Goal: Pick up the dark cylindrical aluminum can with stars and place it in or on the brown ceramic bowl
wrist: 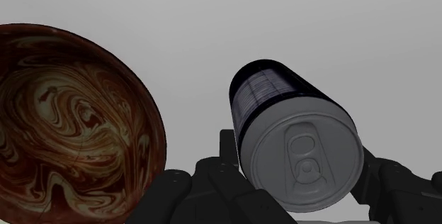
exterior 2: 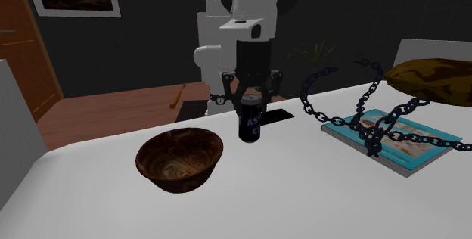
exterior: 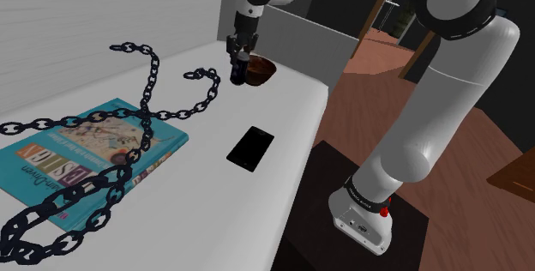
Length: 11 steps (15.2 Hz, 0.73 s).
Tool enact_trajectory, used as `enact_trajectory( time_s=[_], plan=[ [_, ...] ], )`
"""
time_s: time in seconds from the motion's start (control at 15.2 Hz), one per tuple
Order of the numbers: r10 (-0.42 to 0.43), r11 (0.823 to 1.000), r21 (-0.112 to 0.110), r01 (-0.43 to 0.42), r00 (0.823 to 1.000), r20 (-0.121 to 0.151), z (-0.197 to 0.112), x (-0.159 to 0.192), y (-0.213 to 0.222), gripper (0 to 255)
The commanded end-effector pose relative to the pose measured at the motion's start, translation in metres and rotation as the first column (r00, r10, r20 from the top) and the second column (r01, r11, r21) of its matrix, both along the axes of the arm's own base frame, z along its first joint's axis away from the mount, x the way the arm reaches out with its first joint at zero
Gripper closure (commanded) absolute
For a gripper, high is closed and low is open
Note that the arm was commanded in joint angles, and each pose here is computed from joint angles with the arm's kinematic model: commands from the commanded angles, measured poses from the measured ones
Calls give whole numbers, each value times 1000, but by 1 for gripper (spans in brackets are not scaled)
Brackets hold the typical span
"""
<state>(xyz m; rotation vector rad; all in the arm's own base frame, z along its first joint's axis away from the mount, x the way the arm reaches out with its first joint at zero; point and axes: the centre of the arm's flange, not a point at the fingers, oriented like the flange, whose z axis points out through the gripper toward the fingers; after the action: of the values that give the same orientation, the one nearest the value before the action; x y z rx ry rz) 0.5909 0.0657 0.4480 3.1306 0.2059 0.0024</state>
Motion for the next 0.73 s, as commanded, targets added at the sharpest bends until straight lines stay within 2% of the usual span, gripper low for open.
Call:
enact_trajectory(
  time_s=[0.0,0.66],
  plan=[
    [0,1000,0,0,1000,0,11,-1,-1,255],
    [0,1000,0,0,1000,0,64,-1,-1,255]
  ],
)
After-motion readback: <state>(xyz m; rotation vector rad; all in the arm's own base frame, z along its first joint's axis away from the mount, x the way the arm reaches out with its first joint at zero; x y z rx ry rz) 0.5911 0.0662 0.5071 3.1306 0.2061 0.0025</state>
